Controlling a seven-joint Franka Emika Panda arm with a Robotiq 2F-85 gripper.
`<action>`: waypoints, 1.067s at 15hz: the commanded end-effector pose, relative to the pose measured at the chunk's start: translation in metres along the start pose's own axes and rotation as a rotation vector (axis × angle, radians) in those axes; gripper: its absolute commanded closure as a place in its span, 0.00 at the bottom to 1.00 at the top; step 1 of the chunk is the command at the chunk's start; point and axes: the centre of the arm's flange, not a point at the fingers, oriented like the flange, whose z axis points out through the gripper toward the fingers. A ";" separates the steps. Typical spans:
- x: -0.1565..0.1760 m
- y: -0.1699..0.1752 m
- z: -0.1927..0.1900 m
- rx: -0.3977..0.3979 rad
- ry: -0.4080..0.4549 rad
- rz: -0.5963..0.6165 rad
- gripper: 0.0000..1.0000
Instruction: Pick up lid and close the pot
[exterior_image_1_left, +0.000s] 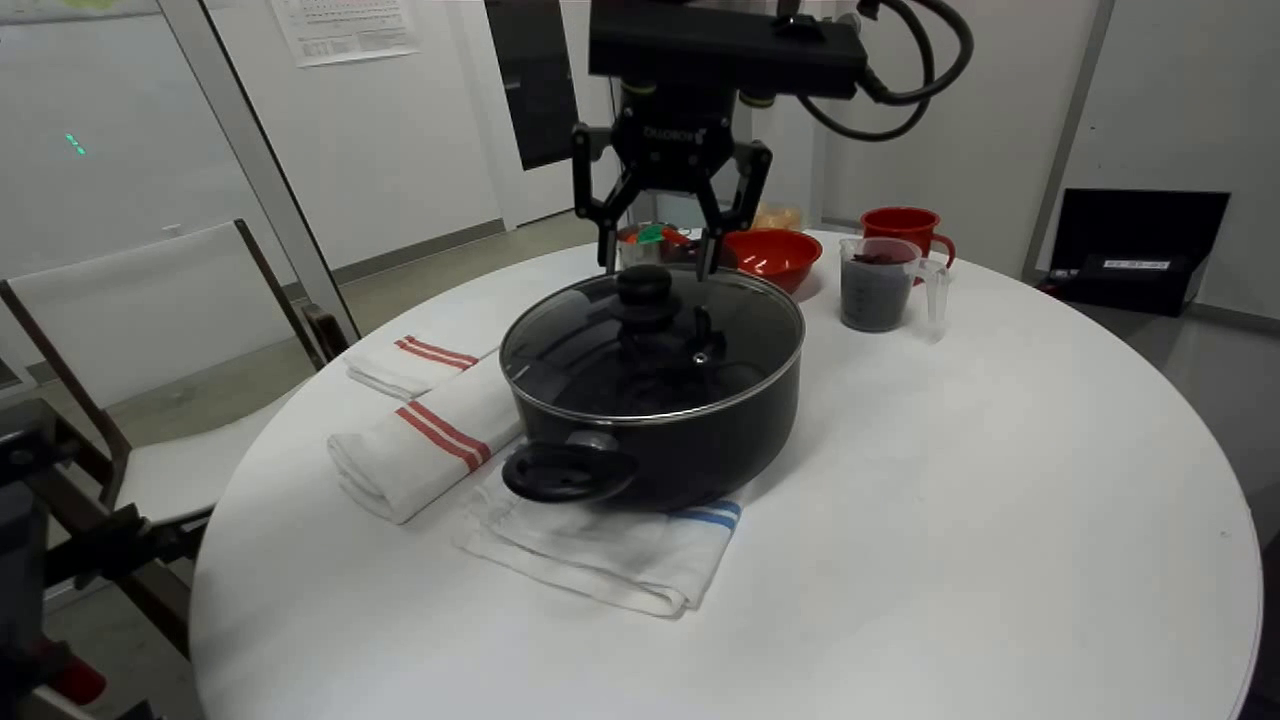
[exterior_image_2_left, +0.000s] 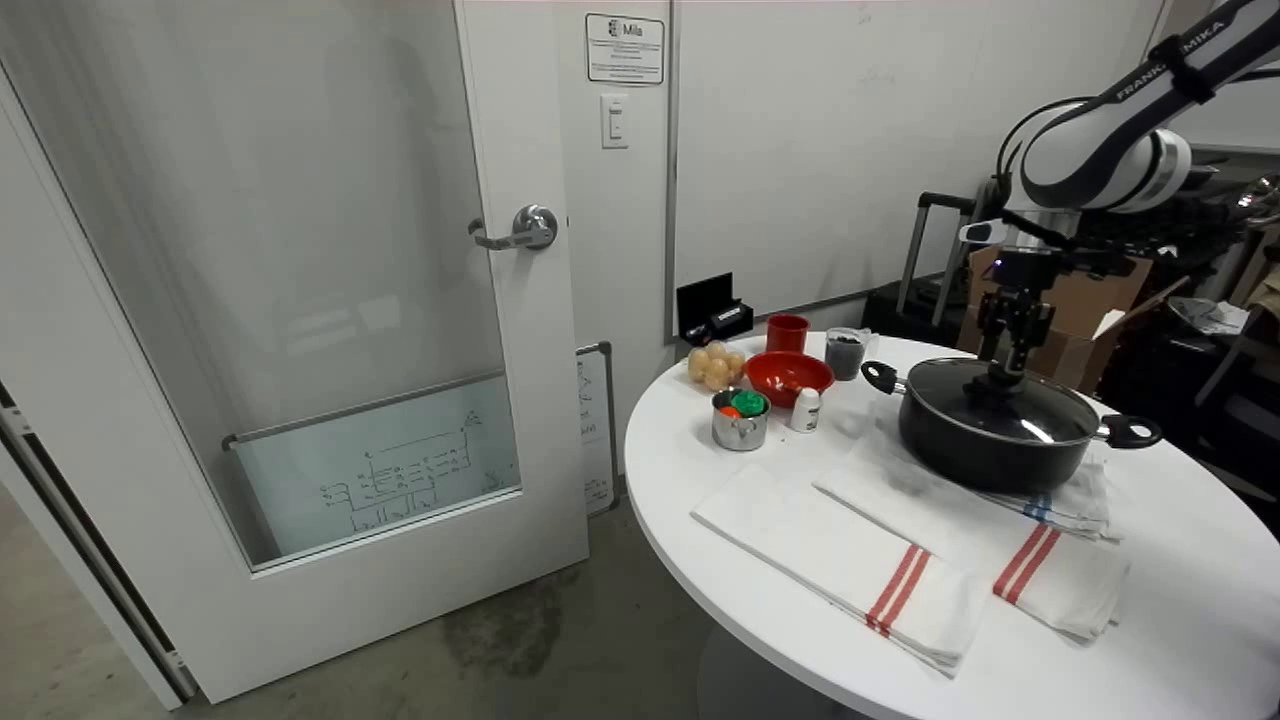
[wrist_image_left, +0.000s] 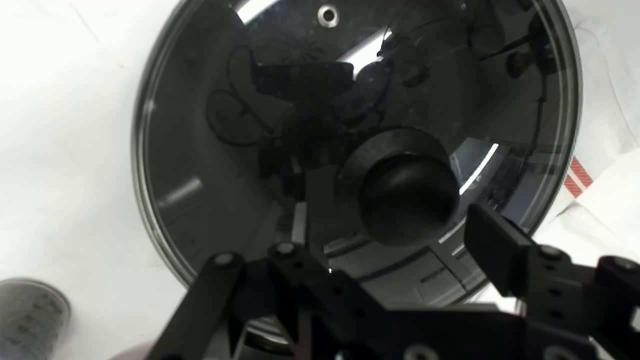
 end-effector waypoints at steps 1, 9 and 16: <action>0.006 0.009 -0.004 0.000 0.006 0.021 0.00; 0.006 0.000 -0.014 -0.010 0.014 0.012 0.00; 0.007 -0.035 -0.038 -0.037 0.036 -0.029 0.00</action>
